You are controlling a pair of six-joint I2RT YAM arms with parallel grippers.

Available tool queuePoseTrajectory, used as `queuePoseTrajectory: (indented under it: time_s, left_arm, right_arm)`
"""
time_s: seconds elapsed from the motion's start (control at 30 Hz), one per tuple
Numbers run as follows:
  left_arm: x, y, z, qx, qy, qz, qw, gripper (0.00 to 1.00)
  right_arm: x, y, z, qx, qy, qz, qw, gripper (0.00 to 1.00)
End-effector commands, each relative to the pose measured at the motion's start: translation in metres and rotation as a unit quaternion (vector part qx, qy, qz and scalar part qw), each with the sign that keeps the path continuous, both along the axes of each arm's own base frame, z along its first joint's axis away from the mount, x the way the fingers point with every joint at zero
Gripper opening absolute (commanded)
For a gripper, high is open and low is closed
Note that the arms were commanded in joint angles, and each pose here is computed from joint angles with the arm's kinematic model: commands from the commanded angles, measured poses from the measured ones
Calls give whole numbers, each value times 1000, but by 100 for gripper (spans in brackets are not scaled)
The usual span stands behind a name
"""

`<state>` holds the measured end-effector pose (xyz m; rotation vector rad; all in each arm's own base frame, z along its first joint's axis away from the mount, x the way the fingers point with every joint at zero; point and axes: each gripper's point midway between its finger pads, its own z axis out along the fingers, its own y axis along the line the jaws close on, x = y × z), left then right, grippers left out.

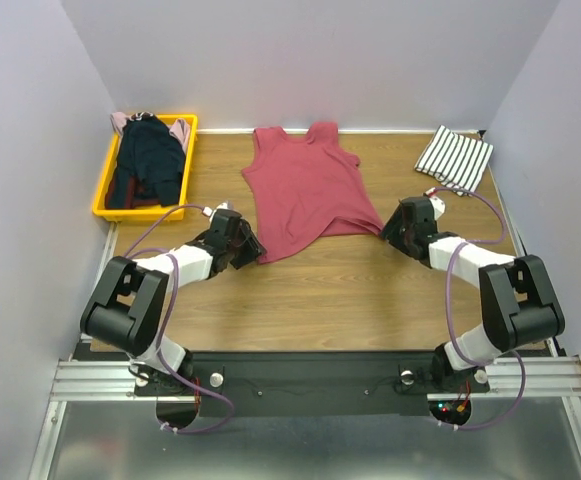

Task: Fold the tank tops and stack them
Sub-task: Flatten the tank top out

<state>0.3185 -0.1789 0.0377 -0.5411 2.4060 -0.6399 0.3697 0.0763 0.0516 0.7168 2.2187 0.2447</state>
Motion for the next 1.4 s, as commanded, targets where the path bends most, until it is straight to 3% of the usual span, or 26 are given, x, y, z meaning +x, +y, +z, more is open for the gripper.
queuePoseTrajectory:
  time_s: [0.0,0.13,0.3,0.4,0.43,0.53,0.8,1.1,1.37]
  left_arm:
    - [16,-3,10,26,-26,-9,999,51]
    - [17,-4,3,36,-15,-8,999,47]
    - [17,-4,-5,46,-3,-8,999,29]
    - [16,-2,-6,49,0,-7,999,12]
    - [16,-3,-6,48,1,-7,999,0]
    - [12,-3,-5,42,6,-8,999,0]
    - [-15,-7,8,2,16,-23,1000,0]
    - [-70,-12,-9,-42,65,-45,996,0]
    - [-120,-27,-15,-70,109,-57,990,0]
  right_arm:
    - [10,-5,1,-5,-7,-20,1000,61]
    - [15,-5,-7,-8,2,-22,1000,57]
    - [20,-8,-10,-18,5,-32,999,41]
    - [23,-17,-9,-28,2,-46,999,25]
    - [25,-20,-8,-29,1,-49,998,14]
    - [21,-34,-11,-29,8,-65,997,0]
    - [-10,-75,-11,-41,36,-108,993,0]
    - [-38,-87,-11,-51,54,-112,991,1]
    - [-70,-74,-4,-4,60,-103,993,1]
